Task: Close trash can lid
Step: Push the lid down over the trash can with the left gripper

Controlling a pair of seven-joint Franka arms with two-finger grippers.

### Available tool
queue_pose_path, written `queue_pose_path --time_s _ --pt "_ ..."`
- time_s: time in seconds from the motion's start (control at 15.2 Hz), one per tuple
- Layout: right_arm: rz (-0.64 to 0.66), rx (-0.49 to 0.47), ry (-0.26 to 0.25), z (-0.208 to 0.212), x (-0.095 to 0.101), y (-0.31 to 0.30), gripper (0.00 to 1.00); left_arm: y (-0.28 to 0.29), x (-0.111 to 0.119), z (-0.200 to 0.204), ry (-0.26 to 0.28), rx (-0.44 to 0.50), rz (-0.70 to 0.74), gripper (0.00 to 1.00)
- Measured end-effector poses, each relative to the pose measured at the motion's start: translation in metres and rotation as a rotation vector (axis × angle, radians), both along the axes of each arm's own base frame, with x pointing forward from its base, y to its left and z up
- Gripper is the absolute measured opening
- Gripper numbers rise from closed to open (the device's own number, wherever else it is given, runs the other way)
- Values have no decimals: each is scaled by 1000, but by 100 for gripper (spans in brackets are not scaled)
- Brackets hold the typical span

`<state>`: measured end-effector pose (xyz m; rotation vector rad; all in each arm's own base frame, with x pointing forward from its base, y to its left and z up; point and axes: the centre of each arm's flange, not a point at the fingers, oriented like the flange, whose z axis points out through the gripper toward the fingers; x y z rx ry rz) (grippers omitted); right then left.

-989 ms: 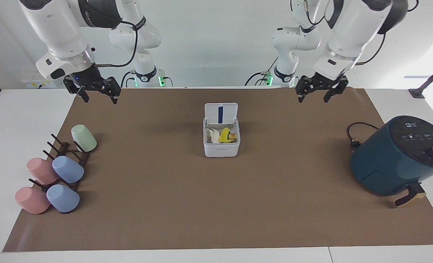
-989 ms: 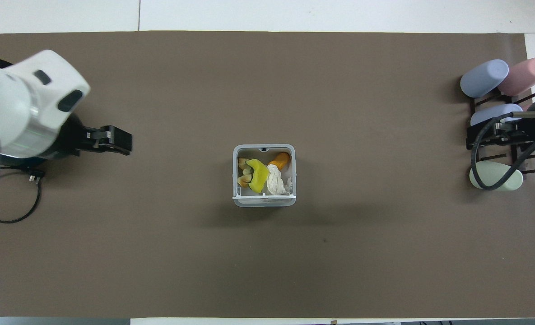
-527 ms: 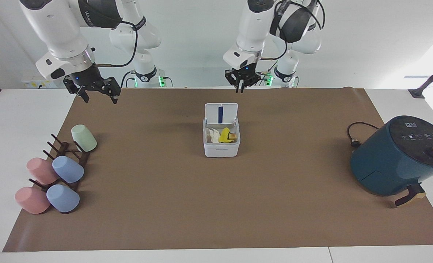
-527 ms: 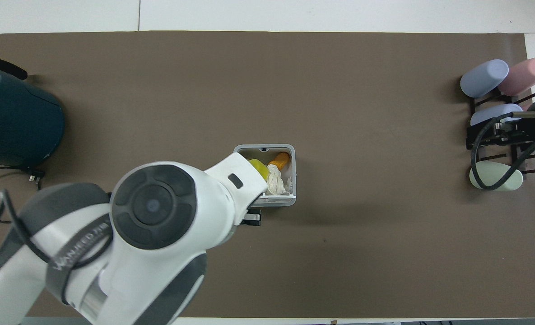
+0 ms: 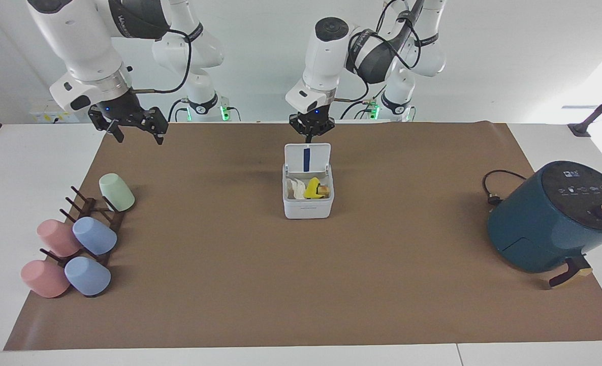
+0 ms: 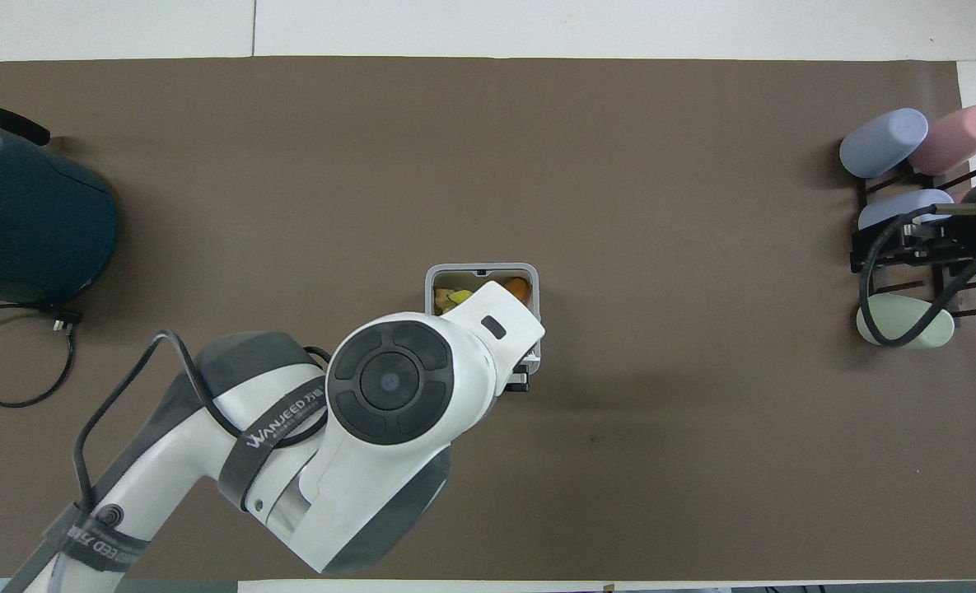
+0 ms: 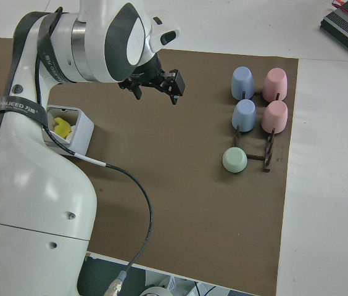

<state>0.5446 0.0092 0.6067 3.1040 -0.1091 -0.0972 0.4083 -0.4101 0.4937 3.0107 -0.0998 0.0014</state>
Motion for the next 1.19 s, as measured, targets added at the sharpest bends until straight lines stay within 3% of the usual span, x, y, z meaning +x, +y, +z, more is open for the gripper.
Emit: queue_pose_path --time_s 0.2,0.53,1.19 --pt "0 0 0 0 0 0 100 13 31 6 -34 -35 55 1" --pt "0 0 0 0 0 0 100 8 62 -17 -56 -71 95 1" --pt "0 0 0 0 0 0 100 10 100 -67 -76 -97 152 1"
